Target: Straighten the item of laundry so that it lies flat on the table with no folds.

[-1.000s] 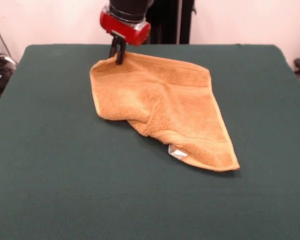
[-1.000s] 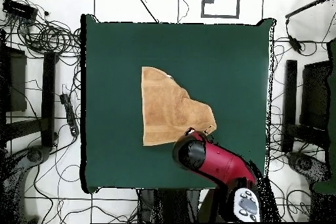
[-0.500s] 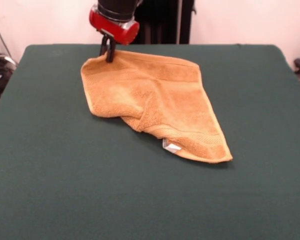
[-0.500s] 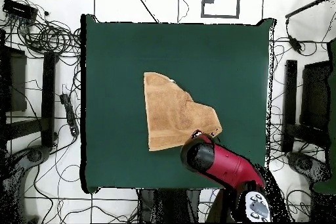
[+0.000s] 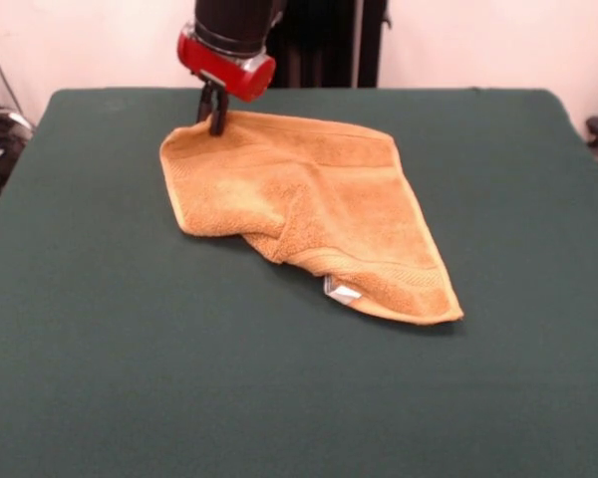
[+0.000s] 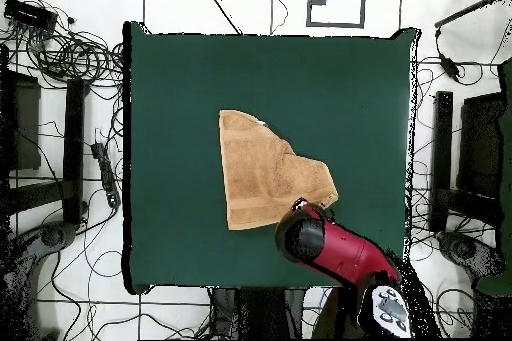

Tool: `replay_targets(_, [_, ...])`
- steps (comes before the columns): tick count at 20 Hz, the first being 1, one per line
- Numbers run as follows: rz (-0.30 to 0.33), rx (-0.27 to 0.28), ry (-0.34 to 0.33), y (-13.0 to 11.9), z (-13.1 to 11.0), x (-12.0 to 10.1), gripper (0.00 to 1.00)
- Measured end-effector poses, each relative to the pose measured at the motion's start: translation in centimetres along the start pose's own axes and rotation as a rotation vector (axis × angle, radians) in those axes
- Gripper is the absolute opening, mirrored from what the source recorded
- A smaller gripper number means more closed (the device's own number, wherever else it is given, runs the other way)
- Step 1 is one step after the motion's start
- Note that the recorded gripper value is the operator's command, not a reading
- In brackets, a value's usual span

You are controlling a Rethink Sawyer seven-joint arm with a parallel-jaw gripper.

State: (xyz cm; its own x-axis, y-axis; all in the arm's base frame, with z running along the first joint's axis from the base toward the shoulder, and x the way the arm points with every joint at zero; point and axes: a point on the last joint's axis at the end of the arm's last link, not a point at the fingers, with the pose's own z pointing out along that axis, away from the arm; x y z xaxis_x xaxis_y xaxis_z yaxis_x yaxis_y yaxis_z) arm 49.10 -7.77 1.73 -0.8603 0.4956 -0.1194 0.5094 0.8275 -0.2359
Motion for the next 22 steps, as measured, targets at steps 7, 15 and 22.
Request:
replay_targets(7, [-0.02, 0.001, 0.004, -0.1, 1.1, 0.7, 0.0])
replay_targets(15, [-0.029, 0.003, 0.008, -0.2, 1.3, 0.9, 0.0])
replay_targets(22, [-0.029, 0.003, 0.008, -0.2, 1.3, 0.9, 0.0])
